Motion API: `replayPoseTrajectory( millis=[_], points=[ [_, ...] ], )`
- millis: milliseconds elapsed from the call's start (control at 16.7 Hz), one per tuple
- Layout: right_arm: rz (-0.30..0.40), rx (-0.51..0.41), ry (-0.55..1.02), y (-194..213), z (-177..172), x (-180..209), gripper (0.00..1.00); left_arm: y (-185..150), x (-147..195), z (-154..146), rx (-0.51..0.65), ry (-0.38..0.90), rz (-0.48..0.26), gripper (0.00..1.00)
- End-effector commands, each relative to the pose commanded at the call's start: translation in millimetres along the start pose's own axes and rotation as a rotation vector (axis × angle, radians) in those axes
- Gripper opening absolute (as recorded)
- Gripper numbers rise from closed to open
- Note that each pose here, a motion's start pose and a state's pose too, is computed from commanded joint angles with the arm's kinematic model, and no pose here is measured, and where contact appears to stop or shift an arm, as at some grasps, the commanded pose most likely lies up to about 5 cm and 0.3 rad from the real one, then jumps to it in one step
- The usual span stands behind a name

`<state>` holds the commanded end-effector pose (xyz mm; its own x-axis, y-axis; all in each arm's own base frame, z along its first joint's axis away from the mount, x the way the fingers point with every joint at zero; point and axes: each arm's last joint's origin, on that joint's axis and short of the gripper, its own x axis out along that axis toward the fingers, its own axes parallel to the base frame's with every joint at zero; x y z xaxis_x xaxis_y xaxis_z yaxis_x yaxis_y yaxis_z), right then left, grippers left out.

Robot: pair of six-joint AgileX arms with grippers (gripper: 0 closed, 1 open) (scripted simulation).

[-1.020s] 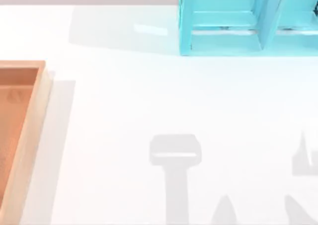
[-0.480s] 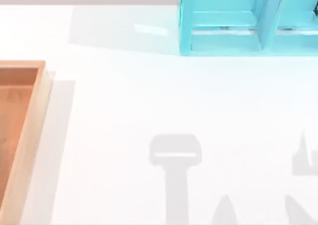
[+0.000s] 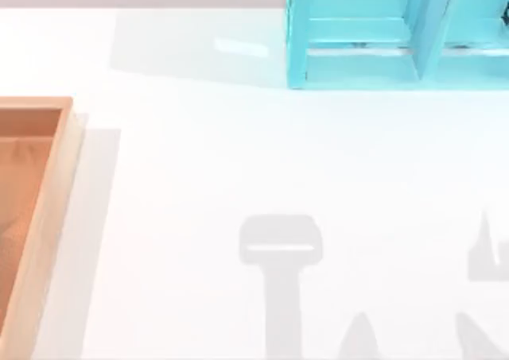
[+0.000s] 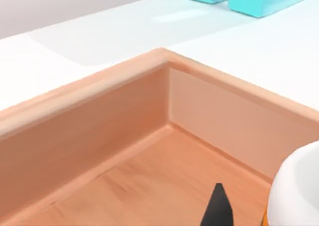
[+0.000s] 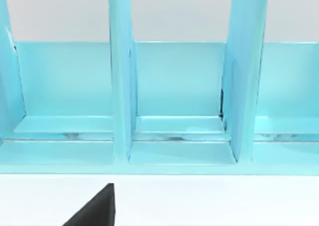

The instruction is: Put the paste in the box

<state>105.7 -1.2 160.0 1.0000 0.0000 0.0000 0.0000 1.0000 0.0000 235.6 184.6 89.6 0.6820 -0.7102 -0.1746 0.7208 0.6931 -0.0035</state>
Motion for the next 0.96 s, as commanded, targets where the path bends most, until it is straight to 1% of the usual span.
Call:
replayPoseTrajectory(
  millis=[600, 660, 960],
  points=[
    [0.0, 0.0, 0.0, 0.0, 0.0, 0.0, 1.0, 0.0, 0.0, 0.0, 0.0, 0.0, 0.0, 0.98],
    [0.0, 0.0, 0.0, 0.0, 0.0, 0.0, 1.0, 0.0, 0.0, 0.0, 0.0, 0.0, 0.0, 1.0],
    [0.0, 0.0, 0.0, 0.0, 0.0, 0.0, 1.0, 0.0, 0.0, 0.0, 0.0, 0.0, 0.0, 1.0]
  ],
)
